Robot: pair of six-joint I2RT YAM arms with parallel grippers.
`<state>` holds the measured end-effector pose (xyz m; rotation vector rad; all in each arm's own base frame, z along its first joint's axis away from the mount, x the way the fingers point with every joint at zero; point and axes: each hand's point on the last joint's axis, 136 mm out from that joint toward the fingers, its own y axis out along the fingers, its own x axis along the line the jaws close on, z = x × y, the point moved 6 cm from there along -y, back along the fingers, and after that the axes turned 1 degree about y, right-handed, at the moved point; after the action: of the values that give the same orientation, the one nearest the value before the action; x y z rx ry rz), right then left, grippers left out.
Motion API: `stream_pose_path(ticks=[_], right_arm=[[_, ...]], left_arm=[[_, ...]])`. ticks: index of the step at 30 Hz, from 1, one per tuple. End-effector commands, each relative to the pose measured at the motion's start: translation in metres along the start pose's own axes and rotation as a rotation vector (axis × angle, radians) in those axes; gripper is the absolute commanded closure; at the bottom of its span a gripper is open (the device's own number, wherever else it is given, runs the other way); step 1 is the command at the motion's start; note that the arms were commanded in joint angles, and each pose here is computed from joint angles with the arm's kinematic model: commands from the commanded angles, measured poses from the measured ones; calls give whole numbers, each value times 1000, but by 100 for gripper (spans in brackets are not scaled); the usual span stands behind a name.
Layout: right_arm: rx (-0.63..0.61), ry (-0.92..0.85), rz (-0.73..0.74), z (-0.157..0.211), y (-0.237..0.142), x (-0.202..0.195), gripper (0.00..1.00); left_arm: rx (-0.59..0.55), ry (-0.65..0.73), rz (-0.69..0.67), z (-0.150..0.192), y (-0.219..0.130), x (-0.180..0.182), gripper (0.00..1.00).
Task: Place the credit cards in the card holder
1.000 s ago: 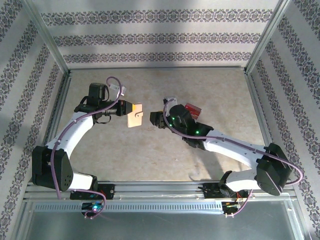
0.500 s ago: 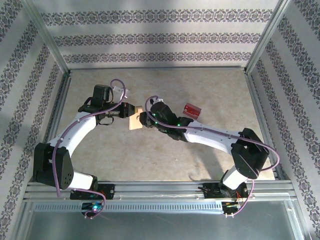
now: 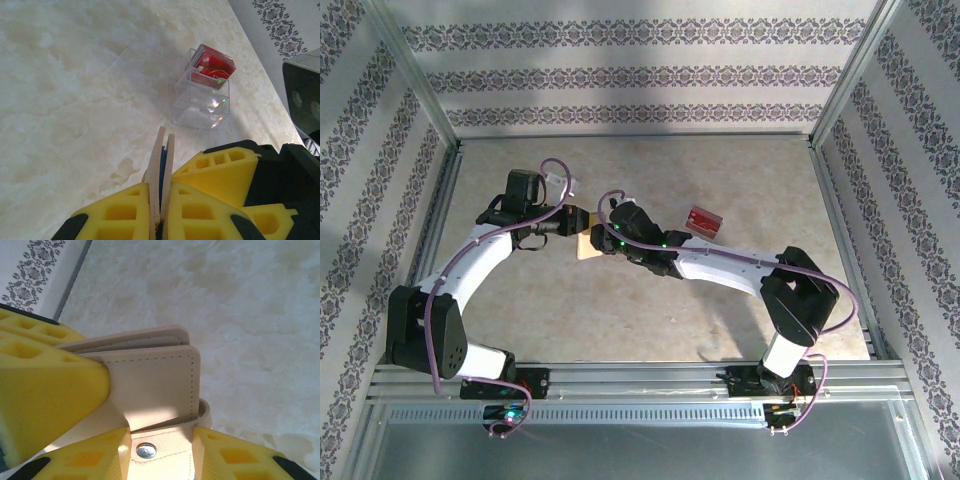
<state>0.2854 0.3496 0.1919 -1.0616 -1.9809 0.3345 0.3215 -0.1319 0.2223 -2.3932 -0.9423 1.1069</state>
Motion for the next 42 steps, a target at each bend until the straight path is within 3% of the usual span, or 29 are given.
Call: stream_pose_path(ticks=[1, 10, 22, 28, 42], right_arm=[[34, 17, -25, 6, 8, 11, 61], [37, 23, -101, 5, 5, 26, 54], [4, 6, -210, 6, -12, 33, 53], [11, -5, -157, 10, -4, 25, 53], [32, 26, 42, 12, 9, -12, 62]], left_arm=[[-4, 10, 31, 0, 5, -3, 100], [5, 13, 26, 2, 6, -2, 100], [1, 21, 22, 7, 11, 2, 100], [2, 0, 45, 4, 11, 0, 100], [-2, -25, 104, 2, 10, -8, 100]])
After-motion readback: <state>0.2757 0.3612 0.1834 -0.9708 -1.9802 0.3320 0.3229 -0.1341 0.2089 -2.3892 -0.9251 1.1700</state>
